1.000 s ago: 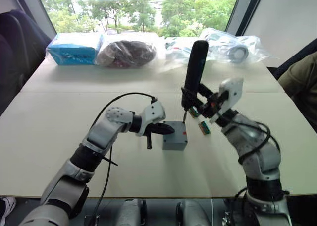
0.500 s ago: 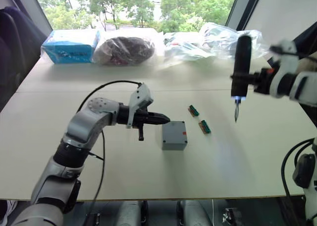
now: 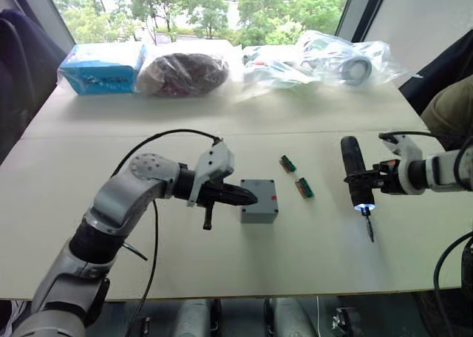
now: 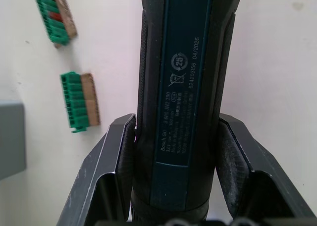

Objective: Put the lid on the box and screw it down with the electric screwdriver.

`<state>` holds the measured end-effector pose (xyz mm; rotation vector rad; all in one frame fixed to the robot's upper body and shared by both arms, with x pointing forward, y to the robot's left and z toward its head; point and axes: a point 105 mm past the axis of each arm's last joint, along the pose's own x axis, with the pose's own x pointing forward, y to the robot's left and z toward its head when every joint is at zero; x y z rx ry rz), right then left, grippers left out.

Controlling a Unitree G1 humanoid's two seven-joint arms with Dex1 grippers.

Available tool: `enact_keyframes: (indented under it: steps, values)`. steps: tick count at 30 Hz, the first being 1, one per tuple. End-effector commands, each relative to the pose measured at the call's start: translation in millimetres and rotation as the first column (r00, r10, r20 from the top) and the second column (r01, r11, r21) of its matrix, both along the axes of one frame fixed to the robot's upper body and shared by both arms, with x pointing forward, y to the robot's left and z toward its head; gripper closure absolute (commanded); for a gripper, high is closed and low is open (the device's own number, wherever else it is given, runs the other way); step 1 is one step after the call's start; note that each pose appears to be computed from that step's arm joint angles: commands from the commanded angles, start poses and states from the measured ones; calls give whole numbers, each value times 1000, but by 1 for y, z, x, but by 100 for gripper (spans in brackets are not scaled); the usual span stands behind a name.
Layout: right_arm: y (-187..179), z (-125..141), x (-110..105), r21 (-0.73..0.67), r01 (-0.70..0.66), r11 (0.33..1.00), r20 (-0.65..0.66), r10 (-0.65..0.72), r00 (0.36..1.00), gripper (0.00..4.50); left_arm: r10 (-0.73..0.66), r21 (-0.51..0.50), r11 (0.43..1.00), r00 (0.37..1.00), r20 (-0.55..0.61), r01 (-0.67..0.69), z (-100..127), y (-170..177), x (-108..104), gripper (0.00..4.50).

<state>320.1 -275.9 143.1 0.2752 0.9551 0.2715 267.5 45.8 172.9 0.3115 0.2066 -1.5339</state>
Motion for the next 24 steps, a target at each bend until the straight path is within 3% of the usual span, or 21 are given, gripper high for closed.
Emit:
enact_keyframes:
  steps: [1, 13, 15, 16, 20, 24]
  values:
    - [-5, 10, 9, -6, 4, 1000, 62, -4, 998, 269, -11, -26, 1000, 1000, 28, 11, 7, -3, -4, 450]
    - [-5, -2, 17, -101, -57, 993, 78, 65, 995, 269, 18, -17, 1000, 998, 57, -17, 4, -5, 4, 450]
    - [-6, -4, 17, -117, -61, 991, 81, 71, 994, 174, 35, -31, 999, 997, 64, -34, 8, -3, 8, 450]
    - [-6, -4, 17, -122, -66, 990, 84, 76, 994, 159, 47, -43, 998, 997, 63, -44, 11, -2, 11, 450]
    - [-10, 1, 20, -145, -55, 988, 119, 72, 990, 17, 100, -102, 990, 993, 57, -94, 27, 5, 22, 450]
    - [-12, 42, 26, -156, -60, 986, 269, 101, 958, 3, 262, -145, 957, 962, 73, -250, 53, 48, 52, 450]
